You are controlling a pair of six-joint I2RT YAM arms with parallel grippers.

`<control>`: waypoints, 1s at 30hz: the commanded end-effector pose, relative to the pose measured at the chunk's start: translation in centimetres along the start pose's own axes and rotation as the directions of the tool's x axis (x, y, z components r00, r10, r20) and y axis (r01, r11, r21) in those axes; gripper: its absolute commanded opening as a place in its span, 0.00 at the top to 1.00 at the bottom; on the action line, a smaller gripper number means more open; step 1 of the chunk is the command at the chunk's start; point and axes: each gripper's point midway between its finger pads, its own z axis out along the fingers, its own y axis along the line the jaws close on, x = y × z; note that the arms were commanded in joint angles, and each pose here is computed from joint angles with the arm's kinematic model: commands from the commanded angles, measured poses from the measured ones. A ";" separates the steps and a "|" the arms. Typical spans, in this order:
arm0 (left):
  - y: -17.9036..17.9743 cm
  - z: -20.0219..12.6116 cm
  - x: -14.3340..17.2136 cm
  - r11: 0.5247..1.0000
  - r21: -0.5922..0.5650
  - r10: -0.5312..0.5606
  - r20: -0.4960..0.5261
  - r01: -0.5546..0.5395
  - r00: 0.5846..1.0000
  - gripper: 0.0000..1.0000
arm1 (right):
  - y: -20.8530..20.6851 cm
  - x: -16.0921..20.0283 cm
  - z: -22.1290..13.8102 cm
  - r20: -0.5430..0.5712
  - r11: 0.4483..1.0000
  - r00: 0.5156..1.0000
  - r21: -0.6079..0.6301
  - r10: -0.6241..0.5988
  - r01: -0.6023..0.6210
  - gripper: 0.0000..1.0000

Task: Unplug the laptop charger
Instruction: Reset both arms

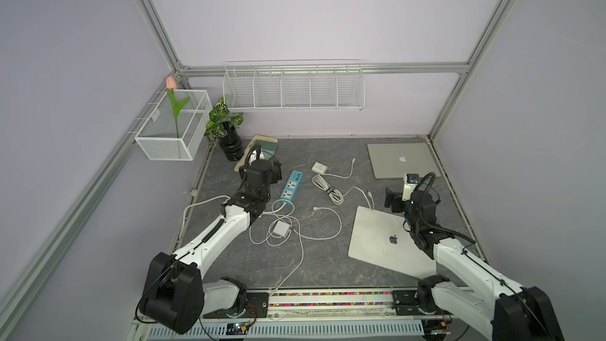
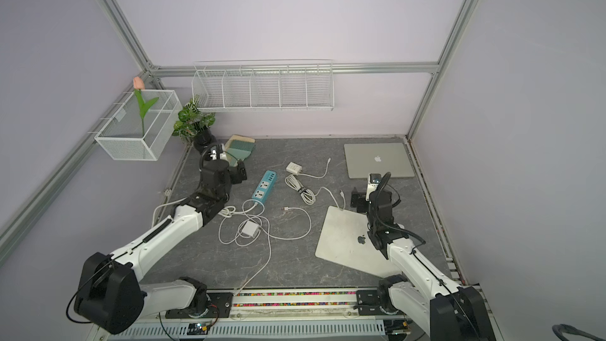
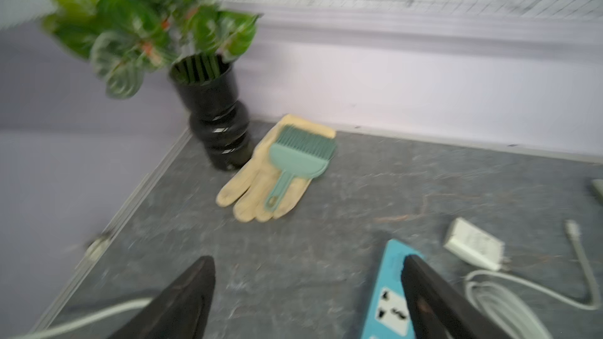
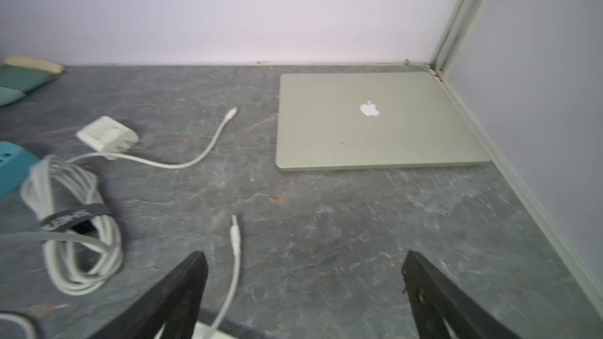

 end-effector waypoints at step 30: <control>8.5 6.7 8.3 0.998 -0.033 -0.049 0.041 0.050 0.998 0.00 | -5.1 3.1 7.7 0.053 0.998 0.999 0.063 -0.014 0.011 0.11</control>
